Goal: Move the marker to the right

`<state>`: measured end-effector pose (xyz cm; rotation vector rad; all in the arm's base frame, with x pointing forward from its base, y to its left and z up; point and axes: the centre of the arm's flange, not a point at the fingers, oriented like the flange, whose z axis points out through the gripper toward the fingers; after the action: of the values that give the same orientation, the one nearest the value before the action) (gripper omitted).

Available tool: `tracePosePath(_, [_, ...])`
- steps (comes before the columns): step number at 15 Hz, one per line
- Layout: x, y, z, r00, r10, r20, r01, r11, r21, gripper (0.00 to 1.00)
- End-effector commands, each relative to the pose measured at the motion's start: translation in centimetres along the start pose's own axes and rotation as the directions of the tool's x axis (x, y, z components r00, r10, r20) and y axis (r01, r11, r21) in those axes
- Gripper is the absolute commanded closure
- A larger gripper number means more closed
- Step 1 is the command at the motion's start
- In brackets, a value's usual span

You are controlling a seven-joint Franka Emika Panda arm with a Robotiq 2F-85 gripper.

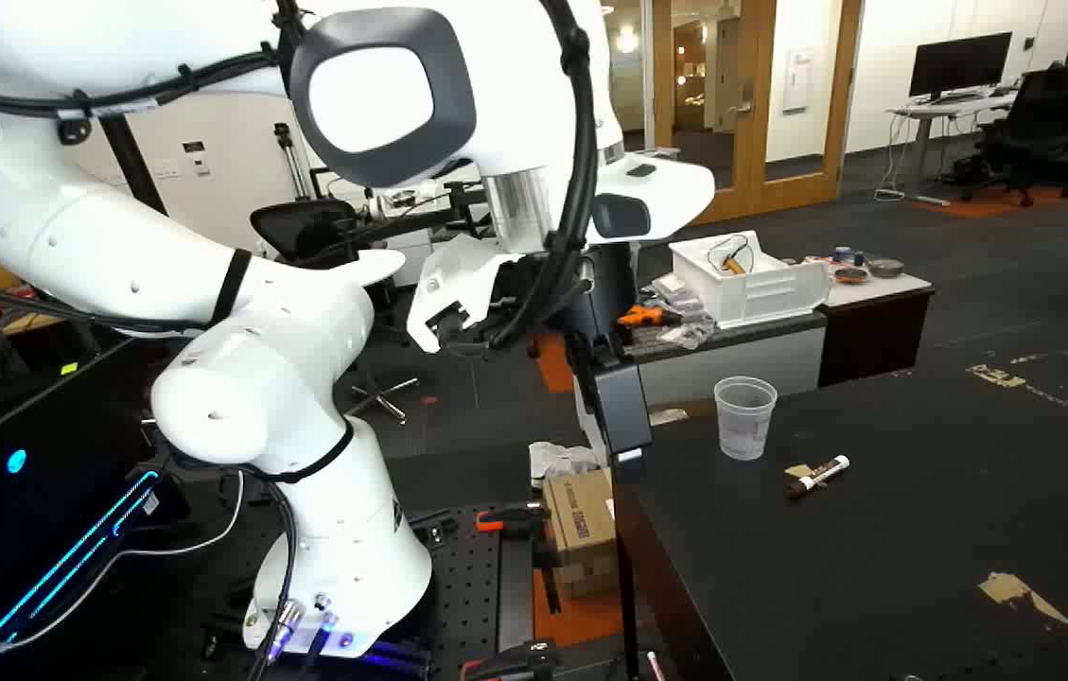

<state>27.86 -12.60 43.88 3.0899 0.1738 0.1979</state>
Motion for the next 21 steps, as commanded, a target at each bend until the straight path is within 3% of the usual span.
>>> tracePosePath(1, [0.0,0.0,0.0,1.0,0.0,0.001,0.0,1.0,0.0,0.0])
tracePosePath(12, [0.2,0.1,0.0,1.0,0.005,-0.002,-0.005,1.0,-0.005,0.0])
tracePosePath(21, [3.7,-1.2,-2.4,0.992,-0.101,-0.071,0.094,0.991,-0.1,0.0])
